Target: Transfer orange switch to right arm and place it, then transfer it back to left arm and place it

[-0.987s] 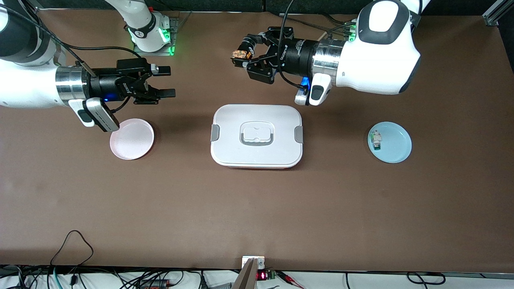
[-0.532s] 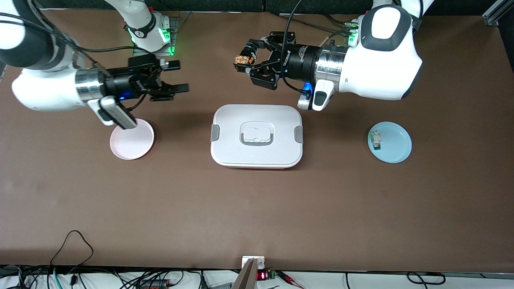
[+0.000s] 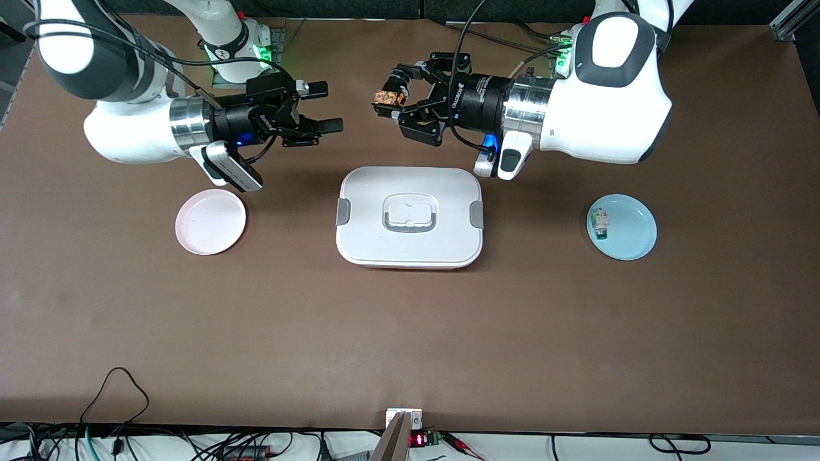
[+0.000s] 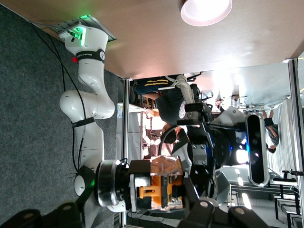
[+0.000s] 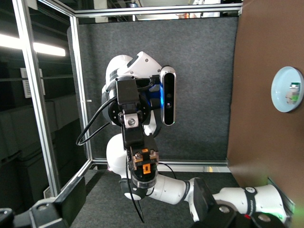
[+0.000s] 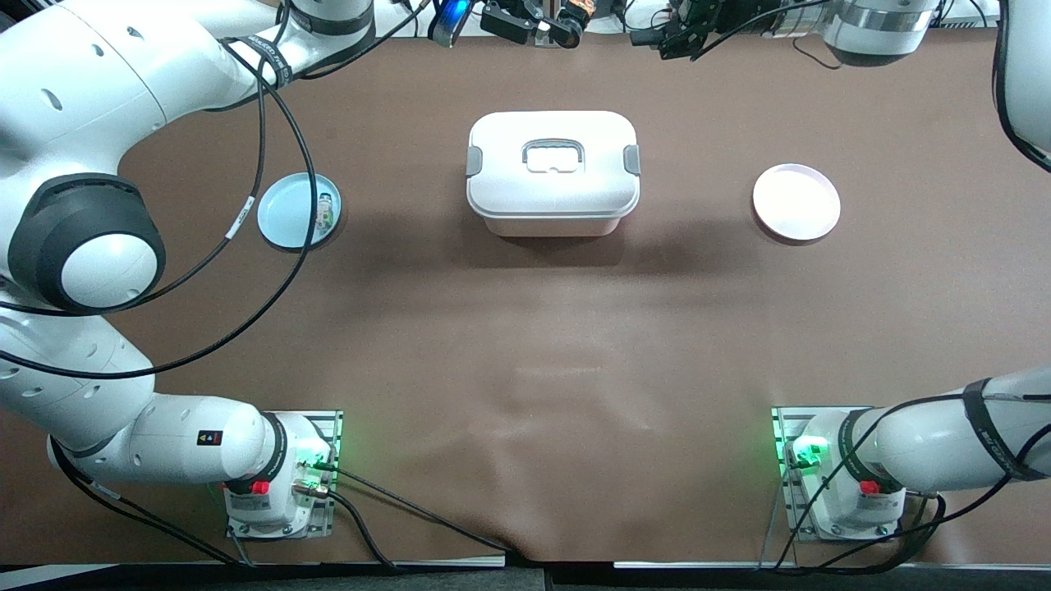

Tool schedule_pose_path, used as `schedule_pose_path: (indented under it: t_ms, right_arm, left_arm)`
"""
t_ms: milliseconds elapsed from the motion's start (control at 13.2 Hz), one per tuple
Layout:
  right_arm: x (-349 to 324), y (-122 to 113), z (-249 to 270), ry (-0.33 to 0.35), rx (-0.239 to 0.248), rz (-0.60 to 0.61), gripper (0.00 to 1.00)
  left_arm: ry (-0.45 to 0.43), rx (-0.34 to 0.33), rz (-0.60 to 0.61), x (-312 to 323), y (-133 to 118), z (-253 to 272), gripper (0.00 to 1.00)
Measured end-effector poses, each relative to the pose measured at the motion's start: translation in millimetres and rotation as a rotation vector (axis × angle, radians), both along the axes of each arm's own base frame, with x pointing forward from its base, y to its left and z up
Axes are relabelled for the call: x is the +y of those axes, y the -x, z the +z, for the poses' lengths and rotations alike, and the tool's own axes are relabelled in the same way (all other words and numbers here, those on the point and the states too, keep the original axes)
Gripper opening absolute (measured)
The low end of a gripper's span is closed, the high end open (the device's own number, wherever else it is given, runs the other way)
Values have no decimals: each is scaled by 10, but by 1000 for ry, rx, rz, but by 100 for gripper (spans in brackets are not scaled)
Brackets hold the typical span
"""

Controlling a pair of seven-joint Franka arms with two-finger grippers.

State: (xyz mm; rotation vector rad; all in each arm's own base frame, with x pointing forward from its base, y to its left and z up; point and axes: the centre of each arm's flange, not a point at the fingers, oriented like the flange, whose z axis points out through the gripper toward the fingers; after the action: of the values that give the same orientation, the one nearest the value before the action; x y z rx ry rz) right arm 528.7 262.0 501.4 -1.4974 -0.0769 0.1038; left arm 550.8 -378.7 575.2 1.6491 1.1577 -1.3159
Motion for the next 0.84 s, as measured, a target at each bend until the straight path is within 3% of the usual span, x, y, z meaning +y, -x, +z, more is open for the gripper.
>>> schedule_pose_path:
  t_ms: [456,835]
  right_arm:
    - [208,41,-9,-52,12,-61,100]
    - [503,136,-64,-21,21,-110,100]
  left_arm:
    - [1,1,3,12,-10,-1,72]
    - [6,7,5,13,-12,4,72]
